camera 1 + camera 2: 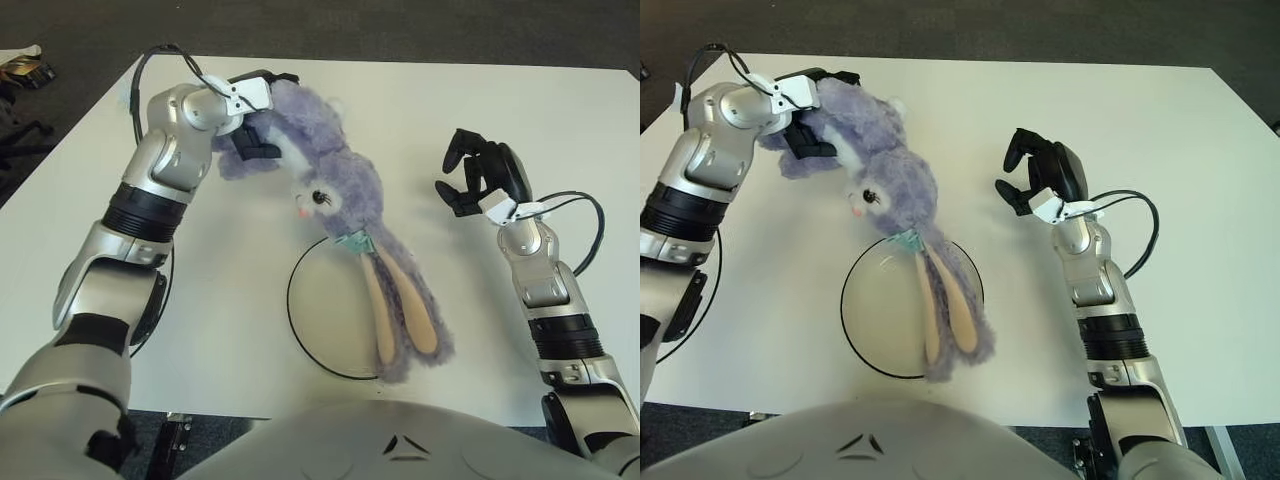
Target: Put the doll into the plate.
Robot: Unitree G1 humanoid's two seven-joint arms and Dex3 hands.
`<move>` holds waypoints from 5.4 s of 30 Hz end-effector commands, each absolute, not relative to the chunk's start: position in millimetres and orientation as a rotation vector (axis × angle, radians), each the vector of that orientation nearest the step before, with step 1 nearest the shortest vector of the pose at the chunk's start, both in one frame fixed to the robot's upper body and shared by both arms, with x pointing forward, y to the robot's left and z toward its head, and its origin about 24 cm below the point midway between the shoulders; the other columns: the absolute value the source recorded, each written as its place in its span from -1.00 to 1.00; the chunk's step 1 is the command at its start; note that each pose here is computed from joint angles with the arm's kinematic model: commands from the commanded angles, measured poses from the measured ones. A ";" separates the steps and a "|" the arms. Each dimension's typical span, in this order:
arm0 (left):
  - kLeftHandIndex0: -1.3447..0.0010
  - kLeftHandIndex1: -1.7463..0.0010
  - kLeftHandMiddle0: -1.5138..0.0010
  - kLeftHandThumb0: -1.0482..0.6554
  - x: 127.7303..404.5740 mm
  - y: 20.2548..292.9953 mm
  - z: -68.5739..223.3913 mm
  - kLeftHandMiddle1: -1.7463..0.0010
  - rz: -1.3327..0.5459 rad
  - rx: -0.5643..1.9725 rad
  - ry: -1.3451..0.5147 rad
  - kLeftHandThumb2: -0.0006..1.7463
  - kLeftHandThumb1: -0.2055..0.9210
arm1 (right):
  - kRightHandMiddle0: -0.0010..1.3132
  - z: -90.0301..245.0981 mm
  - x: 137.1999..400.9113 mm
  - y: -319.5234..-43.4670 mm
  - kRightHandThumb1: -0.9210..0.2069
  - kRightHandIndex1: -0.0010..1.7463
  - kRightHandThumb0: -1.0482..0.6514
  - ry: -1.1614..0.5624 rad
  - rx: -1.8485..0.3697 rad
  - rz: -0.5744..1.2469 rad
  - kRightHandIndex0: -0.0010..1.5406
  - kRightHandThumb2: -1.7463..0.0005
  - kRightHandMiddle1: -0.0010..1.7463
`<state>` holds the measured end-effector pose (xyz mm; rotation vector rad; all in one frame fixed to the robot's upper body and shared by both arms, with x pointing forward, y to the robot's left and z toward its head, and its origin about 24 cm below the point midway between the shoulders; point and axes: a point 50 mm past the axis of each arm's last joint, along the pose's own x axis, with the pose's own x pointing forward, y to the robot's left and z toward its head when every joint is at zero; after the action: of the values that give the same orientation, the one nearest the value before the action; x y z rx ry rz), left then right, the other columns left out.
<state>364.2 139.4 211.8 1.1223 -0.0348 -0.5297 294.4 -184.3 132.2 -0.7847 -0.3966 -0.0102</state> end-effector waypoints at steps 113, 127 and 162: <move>-0.07 -0.86 -0.68 -0.36 413.7 94.9 221.3 -1.00 -0.280 0.916 -0.128 0.48 -0.17 | -1.00 189.9 356.6 -105.9 -1.00 -0.72 -1.00 -0.126 -0.868 0.239 -0.82 0.73 -0.37; -0.09 -0.84 -0.69 -0.36 414.6 93.4 219.0 -1.00 -0.267 0.908 -0.136 0.46 -0.17 | -1.00 188.1 351.9 -101.8 -0.97 -0.74 -0.94 -0.100 -0.691 0.311 -0.88 0.80 -0.20; -0.05 -0.82 -0.72 -0.34 420.4 86.1 207.2 -1.00 -0.178 0.953 -0.181 0.38 -0.08 | -1.00 187.1 331.5 -100.0 -1.00 -0.71 -0.81 -0.014 -0.440 0.406 -0.85 0.74 -0.35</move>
<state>419.3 90.7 195.3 0.9425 -0.1312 -0.1941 335.1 -99.4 188.0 -0.4503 -0.0219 0.3970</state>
